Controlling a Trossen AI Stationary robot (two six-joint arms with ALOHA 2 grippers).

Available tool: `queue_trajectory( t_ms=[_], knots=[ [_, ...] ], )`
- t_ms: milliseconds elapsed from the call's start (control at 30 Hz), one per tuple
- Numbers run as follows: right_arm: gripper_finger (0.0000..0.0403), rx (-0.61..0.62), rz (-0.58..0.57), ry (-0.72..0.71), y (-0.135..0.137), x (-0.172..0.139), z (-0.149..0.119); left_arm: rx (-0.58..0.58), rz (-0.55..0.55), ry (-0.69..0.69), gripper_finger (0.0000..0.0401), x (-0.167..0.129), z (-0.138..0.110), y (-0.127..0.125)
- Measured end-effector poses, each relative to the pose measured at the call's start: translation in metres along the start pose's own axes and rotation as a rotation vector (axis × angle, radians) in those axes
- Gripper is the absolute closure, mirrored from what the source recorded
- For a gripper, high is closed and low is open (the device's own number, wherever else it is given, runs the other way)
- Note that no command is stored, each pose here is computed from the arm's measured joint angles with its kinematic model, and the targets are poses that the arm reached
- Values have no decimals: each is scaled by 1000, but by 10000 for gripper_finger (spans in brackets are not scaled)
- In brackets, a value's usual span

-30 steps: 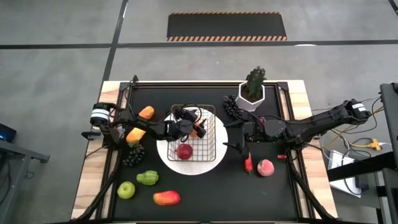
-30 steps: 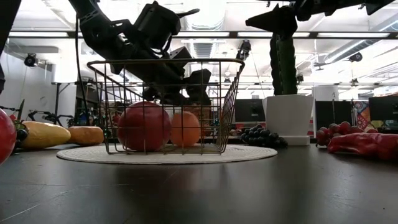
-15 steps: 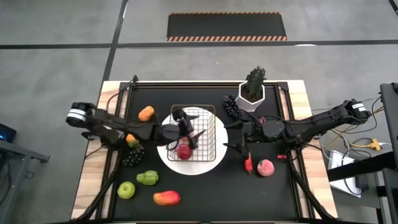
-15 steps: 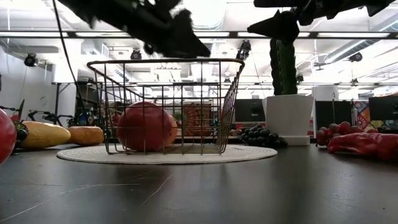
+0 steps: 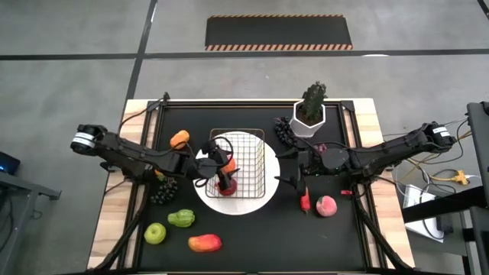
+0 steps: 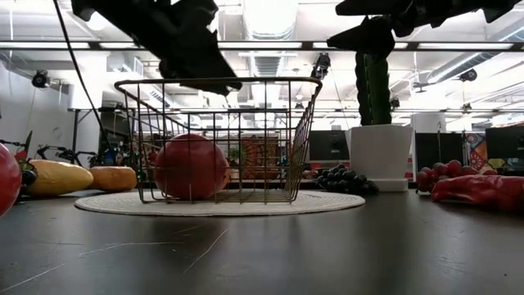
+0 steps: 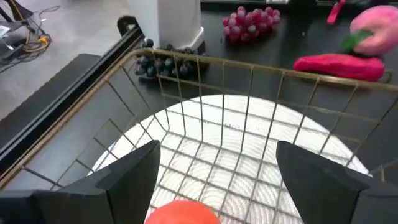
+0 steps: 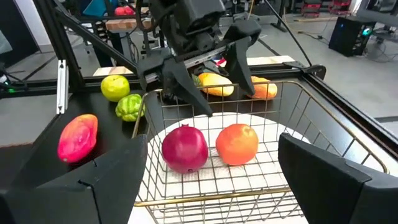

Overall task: Build produce basket
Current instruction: Put the top yellow mango into the wire basket

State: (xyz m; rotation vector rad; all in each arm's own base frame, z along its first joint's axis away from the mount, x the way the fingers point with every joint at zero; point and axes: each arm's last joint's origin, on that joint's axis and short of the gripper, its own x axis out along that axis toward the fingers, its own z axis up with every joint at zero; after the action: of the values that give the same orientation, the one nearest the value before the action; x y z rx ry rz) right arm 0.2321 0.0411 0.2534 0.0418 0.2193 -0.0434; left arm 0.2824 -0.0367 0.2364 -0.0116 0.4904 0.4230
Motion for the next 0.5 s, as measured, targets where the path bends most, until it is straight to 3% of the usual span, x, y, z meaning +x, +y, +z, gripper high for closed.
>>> queue_trajectory(
  t_ms=[233,500],
  knots=[
    [62,-8,-1,13,0,0,-4,-15,-3,-24,99,-1,4,2],
    [62,11,-4,37,-1,0,-12,-47,-46,-87,99,-24,19,6]
  ],
)
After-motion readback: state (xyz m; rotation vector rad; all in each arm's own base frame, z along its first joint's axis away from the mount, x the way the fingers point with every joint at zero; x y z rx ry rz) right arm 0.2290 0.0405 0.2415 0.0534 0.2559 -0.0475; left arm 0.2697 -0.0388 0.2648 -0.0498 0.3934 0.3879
